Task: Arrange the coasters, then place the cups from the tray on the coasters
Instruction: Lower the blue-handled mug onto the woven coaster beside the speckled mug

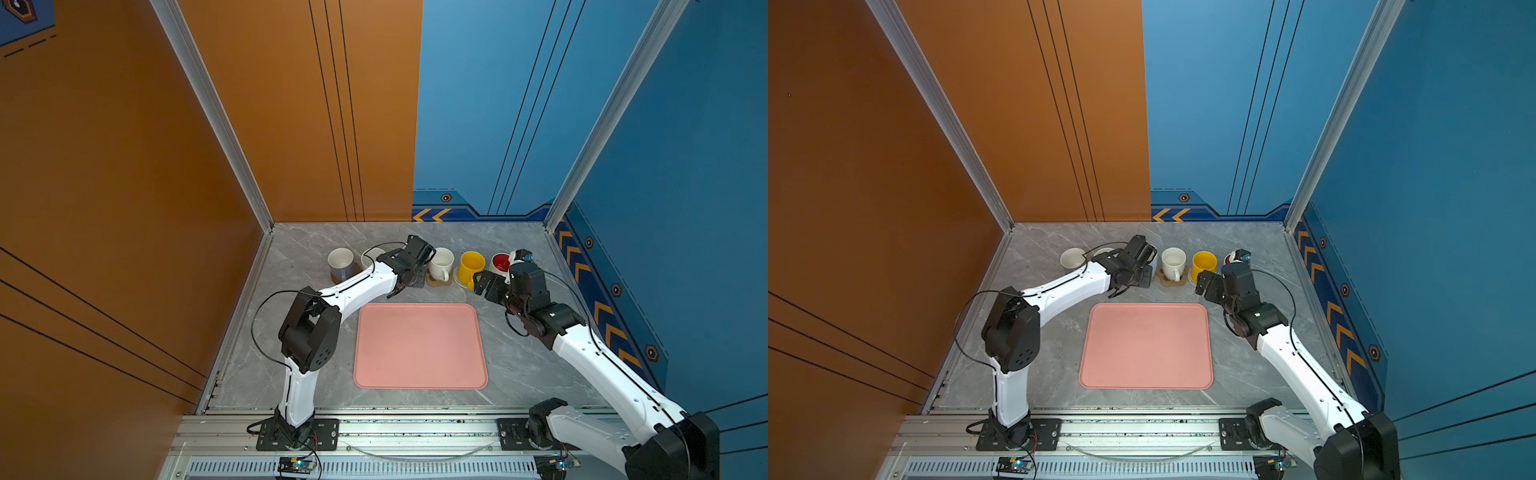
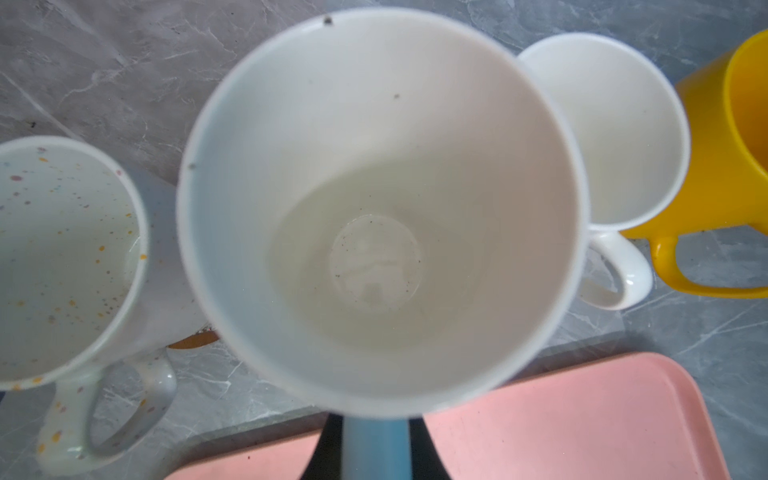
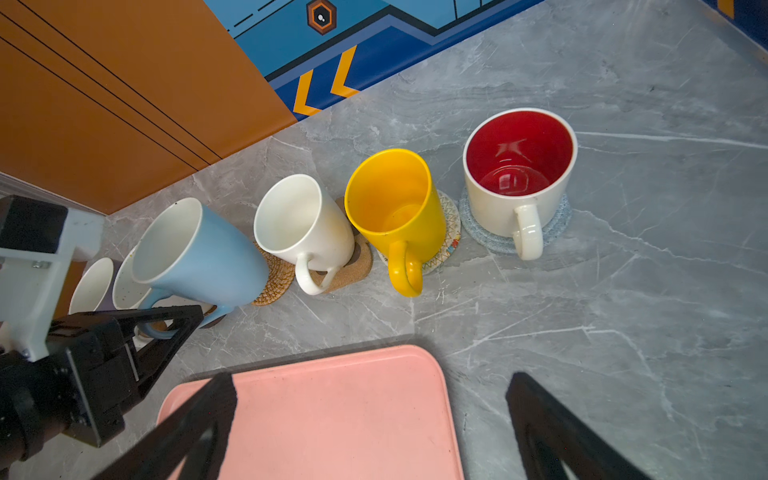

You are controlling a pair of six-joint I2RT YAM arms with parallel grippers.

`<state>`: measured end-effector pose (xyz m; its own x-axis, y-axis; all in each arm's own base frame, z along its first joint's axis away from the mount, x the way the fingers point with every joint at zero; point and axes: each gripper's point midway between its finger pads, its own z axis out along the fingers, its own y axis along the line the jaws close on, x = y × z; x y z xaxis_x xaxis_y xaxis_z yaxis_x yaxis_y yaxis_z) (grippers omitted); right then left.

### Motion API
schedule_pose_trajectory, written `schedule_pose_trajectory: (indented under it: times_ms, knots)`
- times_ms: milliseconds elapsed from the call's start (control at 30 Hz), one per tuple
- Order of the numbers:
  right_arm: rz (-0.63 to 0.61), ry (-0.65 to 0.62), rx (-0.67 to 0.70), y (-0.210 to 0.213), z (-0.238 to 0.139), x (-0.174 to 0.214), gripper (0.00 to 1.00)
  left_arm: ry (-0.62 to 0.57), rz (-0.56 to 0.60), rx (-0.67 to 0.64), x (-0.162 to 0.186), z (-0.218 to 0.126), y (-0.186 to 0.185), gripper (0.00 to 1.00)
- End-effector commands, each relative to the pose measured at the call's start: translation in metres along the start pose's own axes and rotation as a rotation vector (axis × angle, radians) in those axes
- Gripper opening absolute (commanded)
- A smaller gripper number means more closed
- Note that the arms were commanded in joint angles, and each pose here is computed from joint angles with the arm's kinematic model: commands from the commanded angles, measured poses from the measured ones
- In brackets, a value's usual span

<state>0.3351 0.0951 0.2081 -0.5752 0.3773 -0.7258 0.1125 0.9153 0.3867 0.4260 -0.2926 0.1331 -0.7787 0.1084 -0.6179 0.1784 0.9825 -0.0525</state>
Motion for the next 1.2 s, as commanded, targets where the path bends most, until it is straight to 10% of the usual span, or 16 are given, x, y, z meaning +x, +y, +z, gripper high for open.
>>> schedule_pose_trajectory:
  times_ms: [0,1167]
  knots:
    - [-0.02,-0.004,-0.014,0.003,0.002,-0.003,1.0,-0.096,-0.067,-0.022,-0.022,0.006,0.007,0.0]
    - [-0.019,0.008,-0.01,0.003,0.005,-0.001,1.0,-0.158,-0.139,-0.038,-0.018,0.029,0.02,0.0]
